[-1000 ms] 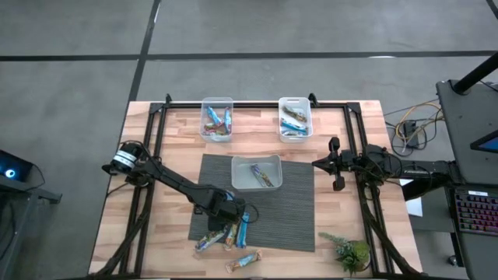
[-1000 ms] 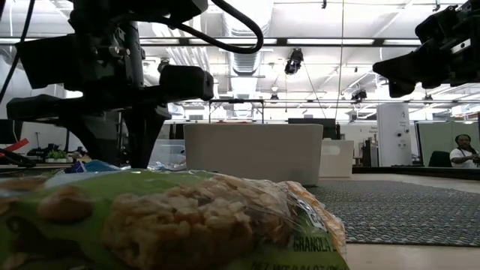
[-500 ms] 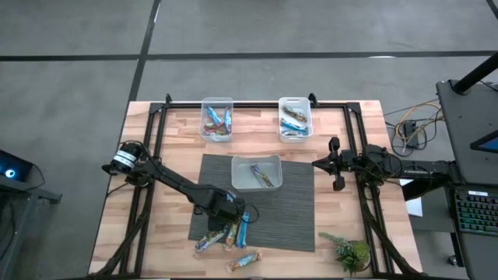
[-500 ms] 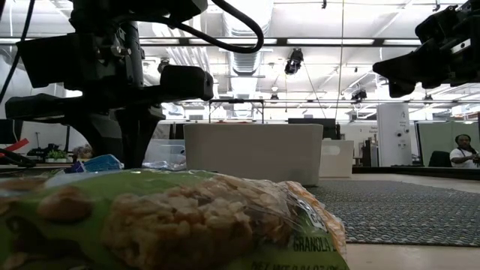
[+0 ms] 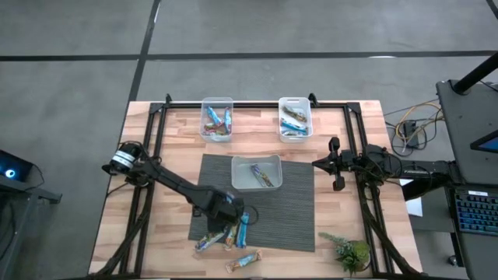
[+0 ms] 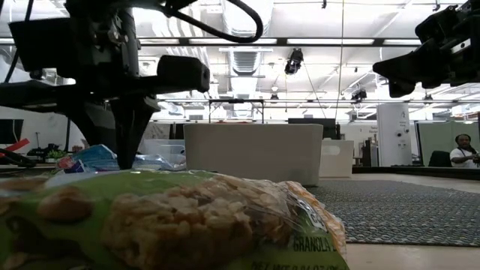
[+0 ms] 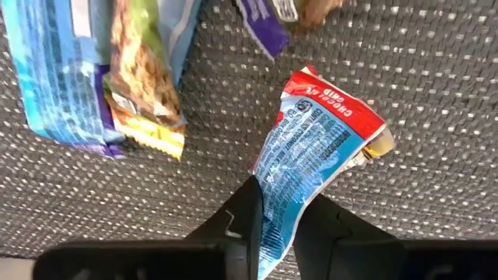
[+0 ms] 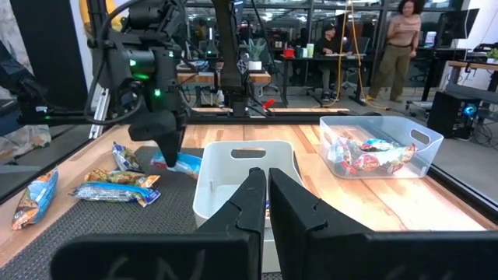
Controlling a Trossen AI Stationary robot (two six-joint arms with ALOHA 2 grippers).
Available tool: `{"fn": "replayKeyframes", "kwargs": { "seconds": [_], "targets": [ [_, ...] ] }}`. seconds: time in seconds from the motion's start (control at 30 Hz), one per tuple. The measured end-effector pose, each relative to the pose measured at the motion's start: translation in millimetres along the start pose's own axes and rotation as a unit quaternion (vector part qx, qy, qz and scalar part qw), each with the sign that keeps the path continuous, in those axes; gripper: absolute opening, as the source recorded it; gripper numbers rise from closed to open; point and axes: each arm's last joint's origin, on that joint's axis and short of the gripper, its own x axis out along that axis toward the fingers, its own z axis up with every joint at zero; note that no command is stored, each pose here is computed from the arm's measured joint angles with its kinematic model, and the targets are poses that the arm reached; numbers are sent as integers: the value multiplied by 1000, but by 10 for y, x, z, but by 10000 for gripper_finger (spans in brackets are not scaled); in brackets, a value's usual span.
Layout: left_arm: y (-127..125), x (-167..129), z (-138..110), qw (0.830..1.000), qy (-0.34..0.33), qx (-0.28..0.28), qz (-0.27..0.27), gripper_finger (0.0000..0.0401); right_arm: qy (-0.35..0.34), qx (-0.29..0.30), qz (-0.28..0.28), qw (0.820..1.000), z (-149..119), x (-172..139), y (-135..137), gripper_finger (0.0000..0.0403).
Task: Pick and place Granola Bars by type
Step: Put the red granola bar into the transparent bin
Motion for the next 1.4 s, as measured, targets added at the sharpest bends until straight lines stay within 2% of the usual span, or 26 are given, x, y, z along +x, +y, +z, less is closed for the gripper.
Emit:
{"fn": "replayKeyframes", "kwargs": {
  "seconds": [0.33, 0.87, 0.97, 1.23, 1.4],
  "targets": [
    [-23, -46, 71, 1000, -3, 5, 7, 39, 0, 0, 0, 1000, 0, 0, 0, 9],
    [-22, -569, 122, 993, -53, -64, 82, 39, 0, 0, 0, 1000, 0, 0, 0, 9],
    [31, -741, 93, 987, -70, -90, 117, 39, 0, 0, 0, 1000, -1, 0, 0, 9],
    [81, -1095, -7, 974, -96, -129, 160, 39, 0, 0, 0, 1000, 0, 0, 0, 9],
    [141, -1245, -98, 966, -82, -162, 184, 39, 0, 0, 0, 1000, -1, 0, 0, 9]
  ]
}}
